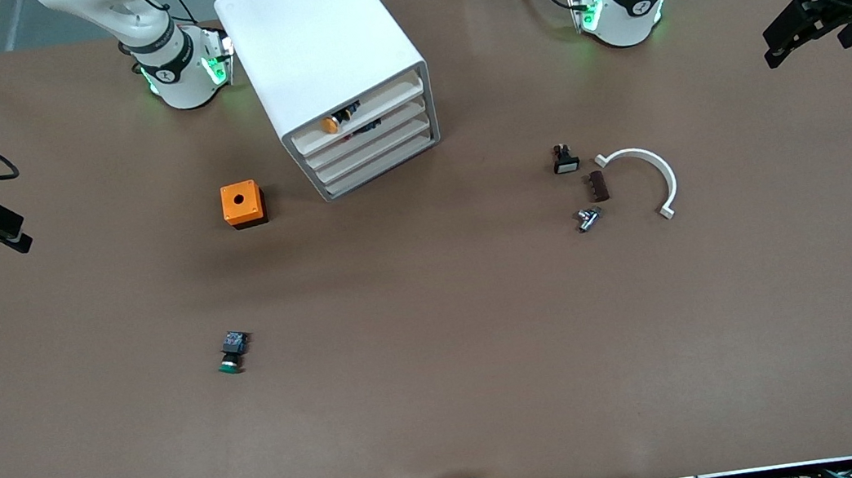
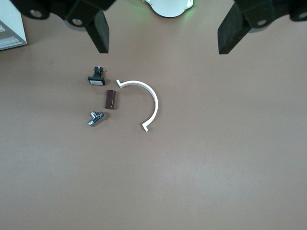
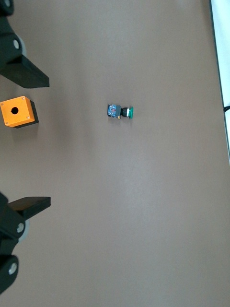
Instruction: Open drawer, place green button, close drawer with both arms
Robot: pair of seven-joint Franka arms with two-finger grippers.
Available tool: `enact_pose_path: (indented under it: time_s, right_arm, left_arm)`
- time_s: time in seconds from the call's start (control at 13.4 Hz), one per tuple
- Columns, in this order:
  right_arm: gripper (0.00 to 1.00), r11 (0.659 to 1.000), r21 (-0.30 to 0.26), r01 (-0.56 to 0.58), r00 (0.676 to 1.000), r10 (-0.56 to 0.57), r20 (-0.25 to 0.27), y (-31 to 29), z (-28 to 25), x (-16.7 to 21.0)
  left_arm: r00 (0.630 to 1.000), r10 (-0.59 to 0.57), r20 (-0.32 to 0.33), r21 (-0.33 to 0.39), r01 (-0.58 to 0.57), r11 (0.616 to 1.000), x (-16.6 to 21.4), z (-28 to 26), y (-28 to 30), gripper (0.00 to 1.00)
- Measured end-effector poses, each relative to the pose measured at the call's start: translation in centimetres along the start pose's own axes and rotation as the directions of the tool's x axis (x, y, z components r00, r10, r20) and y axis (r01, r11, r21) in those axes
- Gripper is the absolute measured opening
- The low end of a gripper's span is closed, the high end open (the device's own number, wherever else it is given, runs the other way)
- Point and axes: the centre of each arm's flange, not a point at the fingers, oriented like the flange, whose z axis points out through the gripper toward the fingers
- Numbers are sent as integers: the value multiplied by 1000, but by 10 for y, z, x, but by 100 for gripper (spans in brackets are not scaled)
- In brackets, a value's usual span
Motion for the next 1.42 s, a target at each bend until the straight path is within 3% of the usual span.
enact_pose_path:
  time_s: [0.52, 0.75, 1.04, 1.27, 1.42]
  right_arm:
    - [100, 1000, 0, 1, 1000, -1, -1, 0, 0, 0]
    - [100, 1000, -1, 1, 1000, -1, -4, -1, 6, 4]
    - [100, 1000, -6, 15, 1000, -15, 15, -11, 46, 24]
    - [99, 999, -9, 37, 997, -36, 64, -35, 93, 36]
    - [100, 1000, -17, -14, 997, 15, 82, -56, 128, 43]
  left_arm:
    - [999, 15, 41, 6, -15, 1000, 20, 20, 11, 100]
    - [990, 47, 132, 16, -50, 999, 48, 70, 33, 100]
    - [978, 81, 193, -4, -81, 997, 86, 148, 80, 100]
    - [967, 19, 252, -33, -11, 999, 96, 195, 116, 100]
    - [949, -62, 309, -15, 70, 997, 93, 226, 146, 100]
